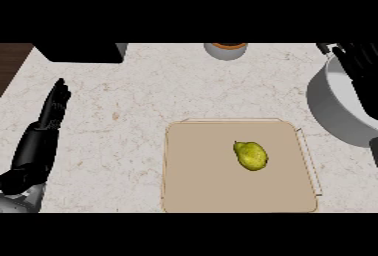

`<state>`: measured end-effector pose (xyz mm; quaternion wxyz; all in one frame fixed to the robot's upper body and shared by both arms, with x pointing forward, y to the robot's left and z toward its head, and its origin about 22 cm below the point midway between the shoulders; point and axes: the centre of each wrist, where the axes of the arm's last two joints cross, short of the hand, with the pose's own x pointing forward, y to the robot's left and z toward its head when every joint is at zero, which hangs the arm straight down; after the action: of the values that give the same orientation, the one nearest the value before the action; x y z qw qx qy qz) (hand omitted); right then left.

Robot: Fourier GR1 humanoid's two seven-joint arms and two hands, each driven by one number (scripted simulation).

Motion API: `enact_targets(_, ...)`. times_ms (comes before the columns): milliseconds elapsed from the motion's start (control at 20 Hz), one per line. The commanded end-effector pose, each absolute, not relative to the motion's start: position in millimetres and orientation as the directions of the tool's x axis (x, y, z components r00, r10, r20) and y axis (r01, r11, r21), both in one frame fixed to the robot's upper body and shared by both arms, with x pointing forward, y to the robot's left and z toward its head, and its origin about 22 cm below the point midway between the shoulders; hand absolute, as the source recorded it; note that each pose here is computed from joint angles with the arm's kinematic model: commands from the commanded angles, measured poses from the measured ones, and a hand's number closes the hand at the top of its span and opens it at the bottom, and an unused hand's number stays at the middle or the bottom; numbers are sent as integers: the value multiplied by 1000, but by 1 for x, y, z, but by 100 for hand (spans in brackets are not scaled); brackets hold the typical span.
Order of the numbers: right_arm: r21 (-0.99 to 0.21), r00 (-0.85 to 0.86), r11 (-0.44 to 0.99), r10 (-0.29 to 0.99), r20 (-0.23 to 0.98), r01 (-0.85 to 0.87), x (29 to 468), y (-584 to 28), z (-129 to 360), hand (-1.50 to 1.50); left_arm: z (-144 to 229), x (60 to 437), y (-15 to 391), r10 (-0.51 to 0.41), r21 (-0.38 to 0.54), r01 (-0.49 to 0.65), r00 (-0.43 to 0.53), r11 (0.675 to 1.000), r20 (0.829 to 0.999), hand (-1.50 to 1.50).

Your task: Pick the pear from the tray and place it in the pot

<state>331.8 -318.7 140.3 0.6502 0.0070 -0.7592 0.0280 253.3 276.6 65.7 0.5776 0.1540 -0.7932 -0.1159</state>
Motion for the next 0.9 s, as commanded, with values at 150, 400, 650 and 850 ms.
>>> enact_targets(150,242,67,878,-236,969,-414,340,-258,51,150,75,267,263,-224,206,-99,-250,974,942,0)
enact_targets(400,131,115,769,-75,991,-626,333,-244,10,-150,73,268,240,-92,86,-46,-145,995,985,0)
enact_targets(650,318,117,663,-330,937,-677,334,-259,-25,-150,80,279,252,-85,75,-91,-111,993,990,0)
enact_targets(850,276,65,608,-345,936,-744,360,-278,-8,-150,91,289,254,-78,69,-94,-97,993,992,0)
